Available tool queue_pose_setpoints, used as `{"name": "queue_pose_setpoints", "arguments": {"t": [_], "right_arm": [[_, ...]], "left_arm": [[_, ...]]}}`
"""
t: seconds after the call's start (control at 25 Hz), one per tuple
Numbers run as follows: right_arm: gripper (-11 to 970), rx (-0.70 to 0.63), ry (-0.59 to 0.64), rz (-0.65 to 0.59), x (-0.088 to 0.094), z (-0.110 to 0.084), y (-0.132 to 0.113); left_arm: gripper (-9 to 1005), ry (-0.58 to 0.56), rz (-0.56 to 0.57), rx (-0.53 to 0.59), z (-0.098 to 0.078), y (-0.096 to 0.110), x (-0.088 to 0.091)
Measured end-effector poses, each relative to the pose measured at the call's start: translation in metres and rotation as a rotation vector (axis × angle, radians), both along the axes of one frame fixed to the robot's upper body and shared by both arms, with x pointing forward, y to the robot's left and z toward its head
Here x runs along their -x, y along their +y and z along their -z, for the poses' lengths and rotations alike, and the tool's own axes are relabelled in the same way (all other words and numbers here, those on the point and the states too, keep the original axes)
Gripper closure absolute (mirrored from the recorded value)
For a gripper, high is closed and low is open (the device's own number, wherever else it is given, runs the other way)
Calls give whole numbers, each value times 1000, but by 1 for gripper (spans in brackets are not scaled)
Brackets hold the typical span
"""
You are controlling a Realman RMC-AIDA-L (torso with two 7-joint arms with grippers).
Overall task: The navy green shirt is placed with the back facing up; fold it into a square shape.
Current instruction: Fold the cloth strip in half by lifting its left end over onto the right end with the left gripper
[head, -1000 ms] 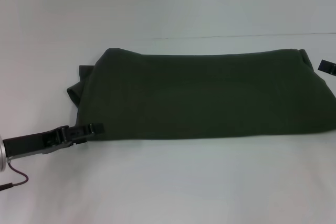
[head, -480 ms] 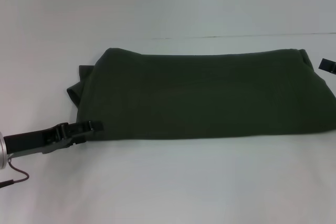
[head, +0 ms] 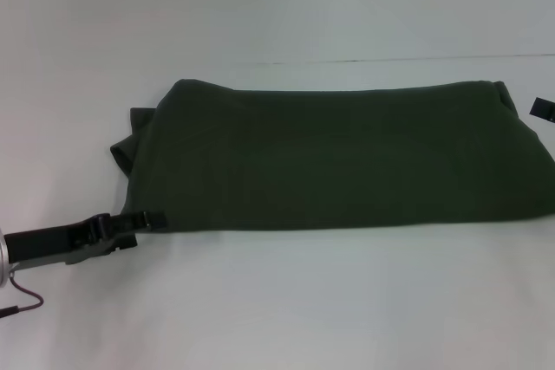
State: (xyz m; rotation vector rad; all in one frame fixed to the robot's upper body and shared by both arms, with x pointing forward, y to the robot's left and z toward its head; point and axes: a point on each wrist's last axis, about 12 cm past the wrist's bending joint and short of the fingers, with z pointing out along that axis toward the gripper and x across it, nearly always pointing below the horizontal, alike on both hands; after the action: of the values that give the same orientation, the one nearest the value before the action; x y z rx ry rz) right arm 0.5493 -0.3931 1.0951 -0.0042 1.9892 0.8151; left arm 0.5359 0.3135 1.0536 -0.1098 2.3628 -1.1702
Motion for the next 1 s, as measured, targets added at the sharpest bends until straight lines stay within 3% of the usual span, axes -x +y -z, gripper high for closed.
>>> {"name": "queue_pose_setpoints", "arguments": {"t": [1.0], "right_arm": [[35,-5,5,1,2,2,0]], "left_arm": [[124,4,-16,-56,4,-3,-9]]}}
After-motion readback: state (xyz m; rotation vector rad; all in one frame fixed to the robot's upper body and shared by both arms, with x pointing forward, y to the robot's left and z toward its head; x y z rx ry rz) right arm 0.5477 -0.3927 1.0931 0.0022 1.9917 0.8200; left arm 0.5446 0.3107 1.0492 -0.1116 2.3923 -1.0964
